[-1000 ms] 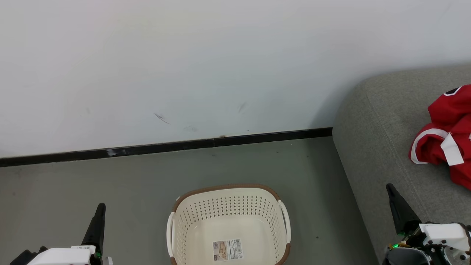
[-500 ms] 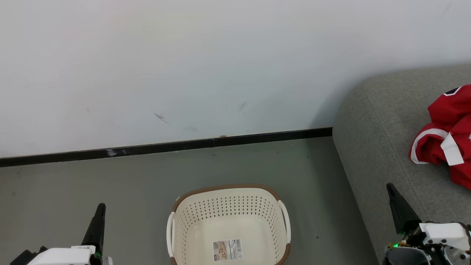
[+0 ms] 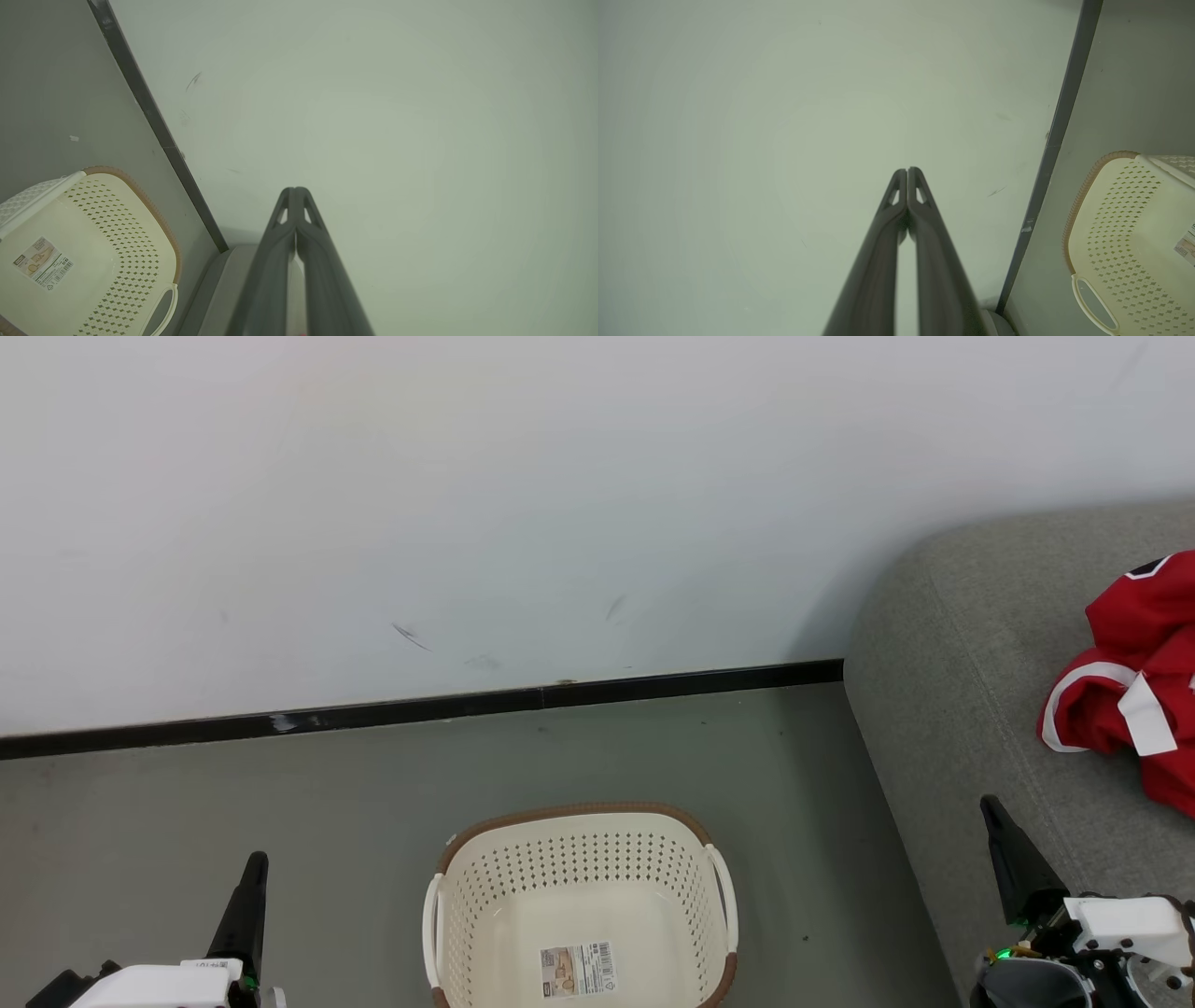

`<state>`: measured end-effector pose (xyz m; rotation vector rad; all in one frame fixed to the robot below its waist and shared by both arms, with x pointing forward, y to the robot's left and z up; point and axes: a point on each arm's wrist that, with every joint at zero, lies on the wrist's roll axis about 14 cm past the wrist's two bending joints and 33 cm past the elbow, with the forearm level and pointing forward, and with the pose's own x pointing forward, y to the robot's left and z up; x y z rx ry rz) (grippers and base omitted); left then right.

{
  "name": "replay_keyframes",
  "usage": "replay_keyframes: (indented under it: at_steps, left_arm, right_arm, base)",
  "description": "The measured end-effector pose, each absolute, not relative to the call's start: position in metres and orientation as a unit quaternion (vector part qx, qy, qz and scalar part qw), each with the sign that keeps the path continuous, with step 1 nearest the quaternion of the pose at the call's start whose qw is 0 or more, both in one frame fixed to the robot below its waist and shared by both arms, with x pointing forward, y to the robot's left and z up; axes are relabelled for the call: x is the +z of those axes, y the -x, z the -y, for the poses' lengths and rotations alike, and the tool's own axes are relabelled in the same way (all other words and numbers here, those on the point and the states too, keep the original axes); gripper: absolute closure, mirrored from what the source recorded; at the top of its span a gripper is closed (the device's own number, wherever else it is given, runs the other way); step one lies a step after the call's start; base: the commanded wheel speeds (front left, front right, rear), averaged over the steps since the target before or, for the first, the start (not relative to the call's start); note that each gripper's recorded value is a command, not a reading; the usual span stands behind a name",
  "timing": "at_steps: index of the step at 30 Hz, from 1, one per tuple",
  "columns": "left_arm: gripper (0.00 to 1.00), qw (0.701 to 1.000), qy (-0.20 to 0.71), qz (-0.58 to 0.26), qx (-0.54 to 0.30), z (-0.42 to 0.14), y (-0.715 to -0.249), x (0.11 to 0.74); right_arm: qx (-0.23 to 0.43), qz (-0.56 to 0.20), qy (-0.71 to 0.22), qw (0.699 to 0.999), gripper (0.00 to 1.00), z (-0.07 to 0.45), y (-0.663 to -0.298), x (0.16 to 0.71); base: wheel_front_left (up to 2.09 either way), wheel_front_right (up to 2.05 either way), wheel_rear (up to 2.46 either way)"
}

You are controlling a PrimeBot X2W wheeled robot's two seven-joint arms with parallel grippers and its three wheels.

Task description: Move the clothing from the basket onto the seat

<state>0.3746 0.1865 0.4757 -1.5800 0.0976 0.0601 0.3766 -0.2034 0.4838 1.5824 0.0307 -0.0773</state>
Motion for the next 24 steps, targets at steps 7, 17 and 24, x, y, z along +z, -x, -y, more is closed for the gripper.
replay_keyframes:
  at_steps: [7,17,24]
  left_arm:
    - [1.00,0.702,0.710,-0.044,0.027,-0.1866,-0.3746,0.4757]
    - [1.00,0.702,0.710,-0.044,0.028,-0.1866,-0.3745,0.4753]
    - [1.00,0.702,0.710,-0.044,0.027,-0.1866,-0.3745,0.4754]
  right_arm:
    - [-0.035,-0.014,-0.711,0.702,1.00,0.2035,-0.3766,0.4838]
    - [-0.035,-0.014,-0.711,0.702,1.00,0.2036,-0.3766,0.4838]
    - [-0.035,-0.014,-0.711,0.702,1.00,0.2036,-0.3766,0.4838]
  base:
    - [0.00,0.00,0.00]
    - [0.00,0.00,0.00]
    - [0.00,0.00,0.00]
